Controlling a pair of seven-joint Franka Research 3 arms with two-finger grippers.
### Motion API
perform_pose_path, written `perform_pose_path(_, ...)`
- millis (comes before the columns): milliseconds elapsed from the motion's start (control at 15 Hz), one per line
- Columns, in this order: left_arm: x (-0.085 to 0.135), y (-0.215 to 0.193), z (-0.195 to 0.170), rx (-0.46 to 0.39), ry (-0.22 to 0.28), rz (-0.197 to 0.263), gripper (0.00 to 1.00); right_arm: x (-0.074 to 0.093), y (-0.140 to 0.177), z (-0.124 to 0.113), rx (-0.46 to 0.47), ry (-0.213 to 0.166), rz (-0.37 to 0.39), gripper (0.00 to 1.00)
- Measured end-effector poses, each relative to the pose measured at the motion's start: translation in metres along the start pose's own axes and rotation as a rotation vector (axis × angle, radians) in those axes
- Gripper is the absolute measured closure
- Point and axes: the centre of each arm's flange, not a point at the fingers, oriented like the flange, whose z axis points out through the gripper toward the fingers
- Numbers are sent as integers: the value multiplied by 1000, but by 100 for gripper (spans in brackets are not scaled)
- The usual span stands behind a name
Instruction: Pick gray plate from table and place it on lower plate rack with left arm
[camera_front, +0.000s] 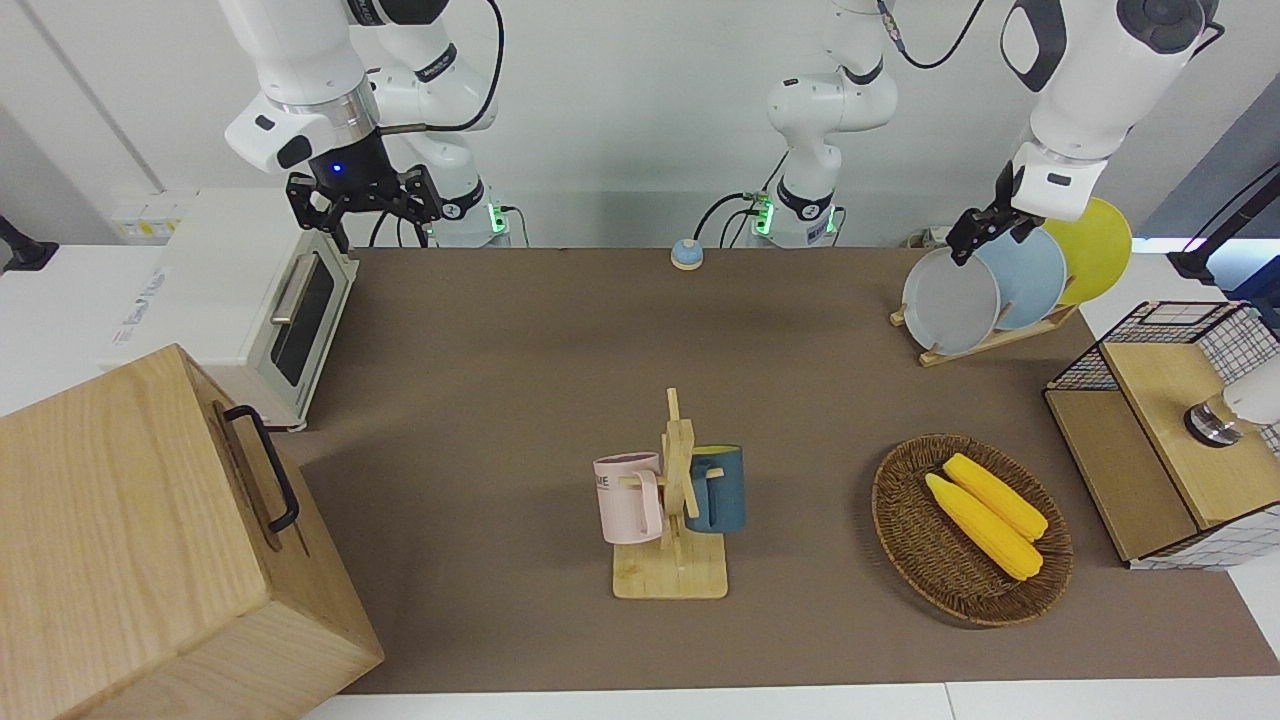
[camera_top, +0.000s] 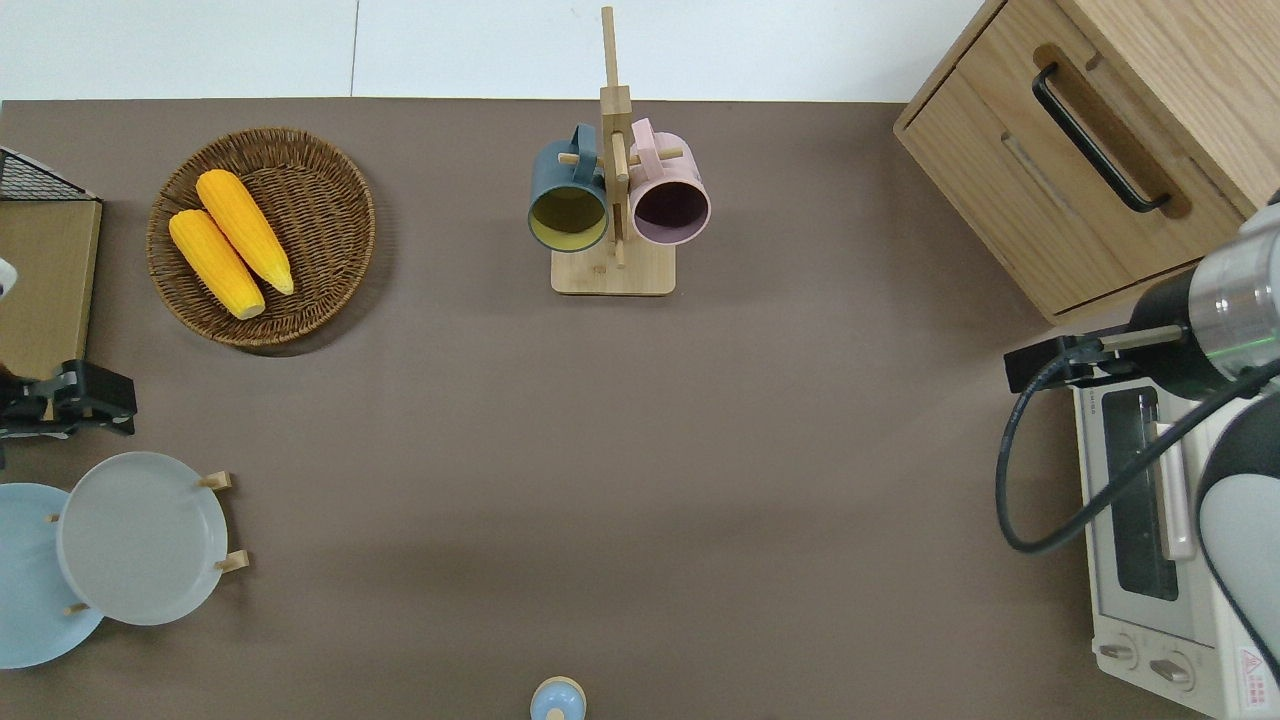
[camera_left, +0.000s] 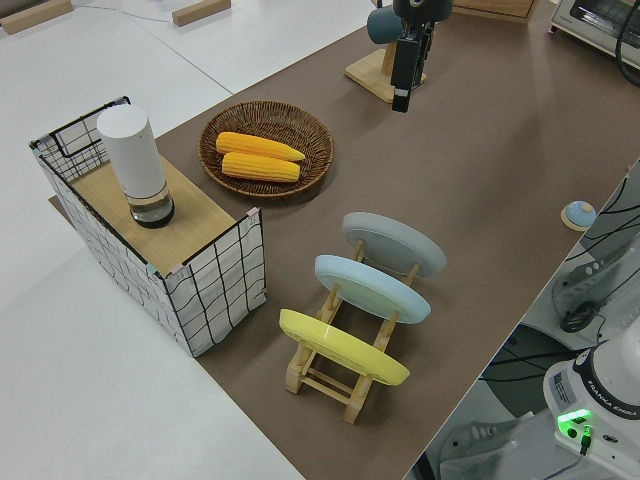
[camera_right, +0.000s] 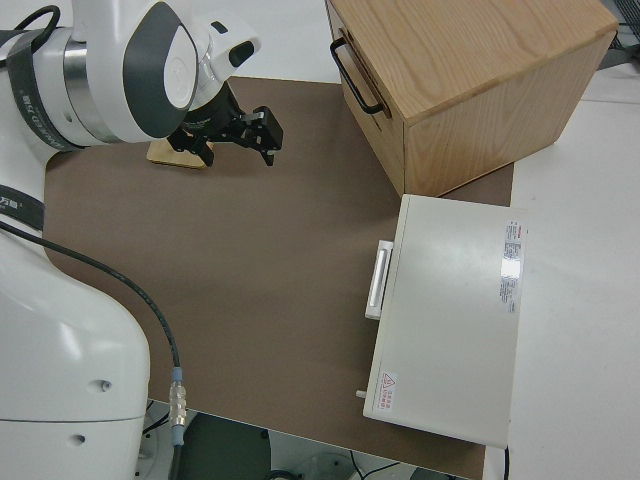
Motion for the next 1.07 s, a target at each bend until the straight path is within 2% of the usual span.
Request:
perform_pose_path(133, -4, -5, -11, -11, 6, 119, 1, 0, 0, 0, 0, 0, 0, 1)
perform_pose_path(200, -6, -8, -15, -37, 5, 159, 1, 0, 0, 0, 0, 0, 0, 1)
perform_pose_path(333, -9, -14, -24, -113, 8, 189, 0, 0, 0, 0, 0, 0, 0, 1)
perform_pose_path(533, -14, -18, -37, -184, 21, 199, 0, 0, 0, 0, 0, 0, 0, 1)
perform_pose_path(733, -16, -15, -41, -215, 25, 205, 0, 0, 0, 0, 0, 0, 0, 1)
perform_pose_path(1067, -14, -14, -38, -192, 18, 200, 0, 0, 0, 0, 0, 0, 0, 1)
